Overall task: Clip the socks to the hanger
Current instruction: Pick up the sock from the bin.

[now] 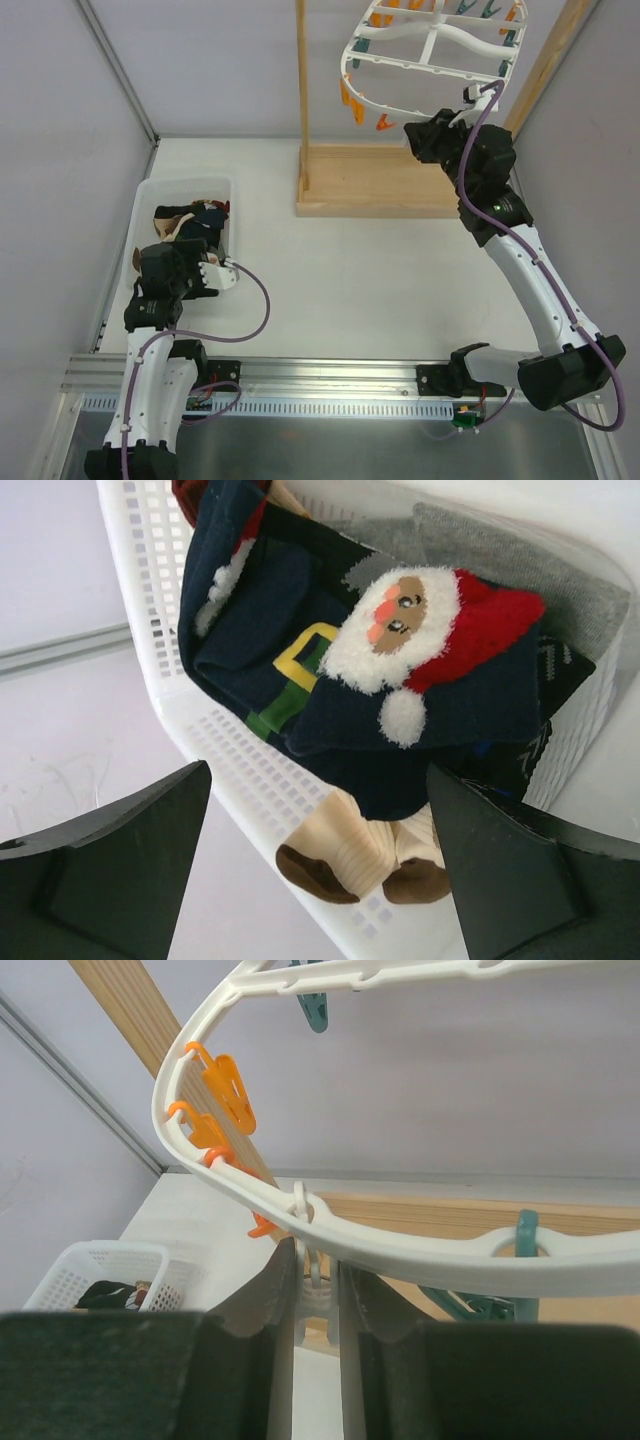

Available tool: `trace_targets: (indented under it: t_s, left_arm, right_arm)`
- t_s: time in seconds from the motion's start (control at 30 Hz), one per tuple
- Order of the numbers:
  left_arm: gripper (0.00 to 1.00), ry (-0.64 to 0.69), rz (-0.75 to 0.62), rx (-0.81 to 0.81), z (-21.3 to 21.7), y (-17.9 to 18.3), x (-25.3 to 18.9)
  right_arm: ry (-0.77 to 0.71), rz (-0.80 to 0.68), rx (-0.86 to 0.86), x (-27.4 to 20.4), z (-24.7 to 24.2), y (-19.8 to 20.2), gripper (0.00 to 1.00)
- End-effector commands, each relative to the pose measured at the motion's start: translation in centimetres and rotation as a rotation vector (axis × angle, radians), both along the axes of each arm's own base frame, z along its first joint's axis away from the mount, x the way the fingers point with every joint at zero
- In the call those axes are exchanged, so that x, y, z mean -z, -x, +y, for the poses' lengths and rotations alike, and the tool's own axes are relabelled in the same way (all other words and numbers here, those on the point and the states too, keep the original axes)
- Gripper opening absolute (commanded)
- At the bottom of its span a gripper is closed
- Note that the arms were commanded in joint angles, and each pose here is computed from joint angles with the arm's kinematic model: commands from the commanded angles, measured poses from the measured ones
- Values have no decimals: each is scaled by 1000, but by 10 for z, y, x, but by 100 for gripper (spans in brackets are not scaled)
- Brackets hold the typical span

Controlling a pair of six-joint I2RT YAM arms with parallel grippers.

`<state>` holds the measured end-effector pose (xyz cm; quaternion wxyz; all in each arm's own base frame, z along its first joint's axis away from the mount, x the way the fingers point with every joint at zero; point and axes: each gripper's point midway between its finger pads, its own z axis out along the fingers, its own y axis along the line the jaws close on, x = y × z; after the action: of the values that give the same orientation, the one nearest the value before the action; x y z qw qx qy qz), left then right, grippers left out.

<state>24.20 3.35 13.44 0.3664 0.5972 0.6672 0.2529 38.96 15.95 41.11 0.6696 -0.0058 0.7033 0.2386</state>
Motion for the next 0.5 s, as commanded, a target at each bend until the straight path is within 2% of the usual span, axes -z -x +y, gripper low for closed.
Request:
trace_targets:
  t_s: [0.0,0.1,0.23,0.27,0.37,0.47]
  left_arm:
    - [90,18,4,116,-19,-5,5]
    - [86,17,36,136,-23,-6,10]
    - [70,51,69,189,-39,-8,15]
    - [55,53,76,194,-41,-8,16]
    - [19,93,67,173,-43,-11,9]
    - [4,130,44,145,-44,-14,-3]
  right_arm:
    - [-37,-57,22,-18,-9,-1,1]
    - [-38,-52,28,-16,-11,-3,1]
    - [-41,-45,35,-13,-13,-7,1]
    - [-42,-43,35,-13,-13,-7,1]
    - [-43,-36,43,-9,-15,-9,1]
    - [-46,-30,14,-6,-10,-10,1]
